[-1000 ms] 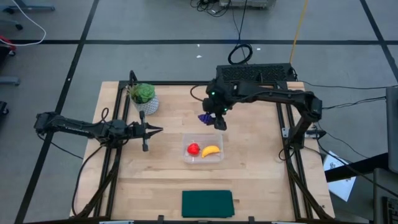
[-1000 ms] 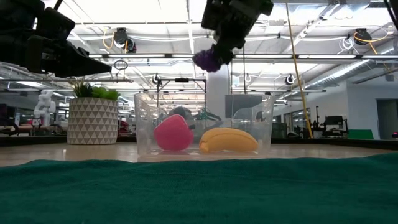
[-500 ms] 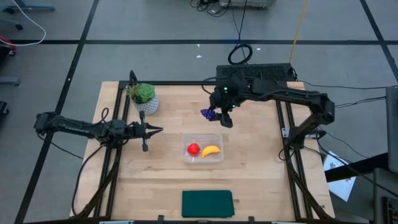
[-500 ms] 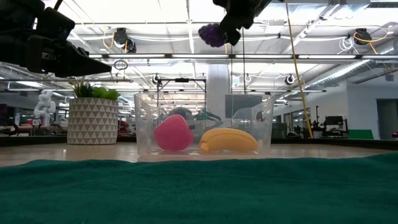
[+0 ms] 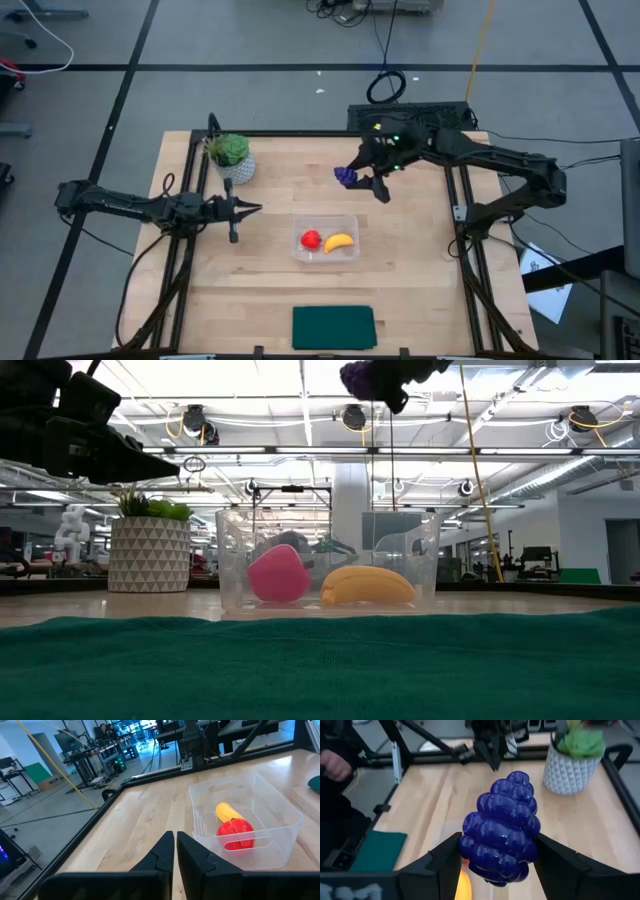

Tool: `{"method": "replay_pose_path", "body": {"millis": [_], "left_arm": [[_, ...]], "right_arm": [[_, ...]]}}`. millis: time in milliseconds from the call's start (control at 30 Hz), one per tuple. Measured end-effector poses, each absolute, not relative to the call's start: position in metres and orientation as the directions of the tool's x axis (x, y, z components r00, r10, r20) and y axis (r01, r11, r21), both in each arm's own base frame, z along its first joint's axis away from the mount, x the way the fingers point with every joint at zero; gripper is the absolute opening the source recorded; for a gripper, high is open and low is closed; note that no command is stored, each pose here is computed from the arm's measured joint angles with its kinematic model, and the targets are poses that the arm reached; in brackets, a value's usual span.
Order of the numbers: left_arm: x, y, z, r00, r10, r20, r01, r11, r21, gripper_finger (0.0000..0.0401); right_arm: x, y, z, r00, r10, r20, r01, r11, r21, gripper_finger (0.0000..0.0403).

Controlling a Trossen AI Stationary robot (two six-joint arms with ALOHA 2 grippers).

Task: Pick and placing Produce into tupperware
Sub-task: Put the black berry into transparent bin

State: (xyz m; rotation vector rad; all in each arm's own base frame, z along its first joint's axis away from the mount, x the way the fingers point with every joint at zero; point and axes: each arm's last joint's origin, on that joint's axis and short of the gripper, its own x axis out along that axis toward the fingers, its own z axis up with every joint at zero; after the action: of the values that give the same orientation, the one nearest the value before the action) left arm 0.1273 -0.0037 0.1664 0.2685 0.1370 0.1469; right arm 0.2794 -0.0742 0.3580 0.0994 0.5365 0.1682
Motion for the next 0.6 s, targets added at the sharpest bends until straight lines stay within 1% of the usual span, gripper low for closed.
{"method": "replay_pose_path", "body": {"millis": [233, 333, 467, 600], "left_arm": [[0.127, -0.004, 0.166, 0.980, 0.163, -0.115, -0.126, 0.954, 0.273, 0.0026], [0.127, -0.004, 0.166, 0.980, 0.163, -0.115, -0.126, 0.953, 0.274, 0.0026], [0.127, -0.003, 0.166, 0.976, 0.183, -0.115, -0.145, 0.950, 0.277, 0.0026], [0.127, -0.003, 0.166, 0.976, 0.186, -0.114, -0.149, 0.949, 0.277, 0.0026]], "right_arm": [[0.255, -0.066, 0.360, 0.896, 0.170, -0.410, -0.134, 0.984, 0.114, 0.0206], [0.244, -0.065, 0.358, 0.906, 0.156, -0.394, -0.126, 0.987, 0.103, 0.0206], [0.229, -0.060, 0.352, 0.916, 0.144, -0.375, -0.117, 0.989, 0.092, 0.0206], [0.216, -0.057, 0.343, 0.935, 0.103, -0.340, -0.078, 0.993, 0.085, 0.0206]]}}
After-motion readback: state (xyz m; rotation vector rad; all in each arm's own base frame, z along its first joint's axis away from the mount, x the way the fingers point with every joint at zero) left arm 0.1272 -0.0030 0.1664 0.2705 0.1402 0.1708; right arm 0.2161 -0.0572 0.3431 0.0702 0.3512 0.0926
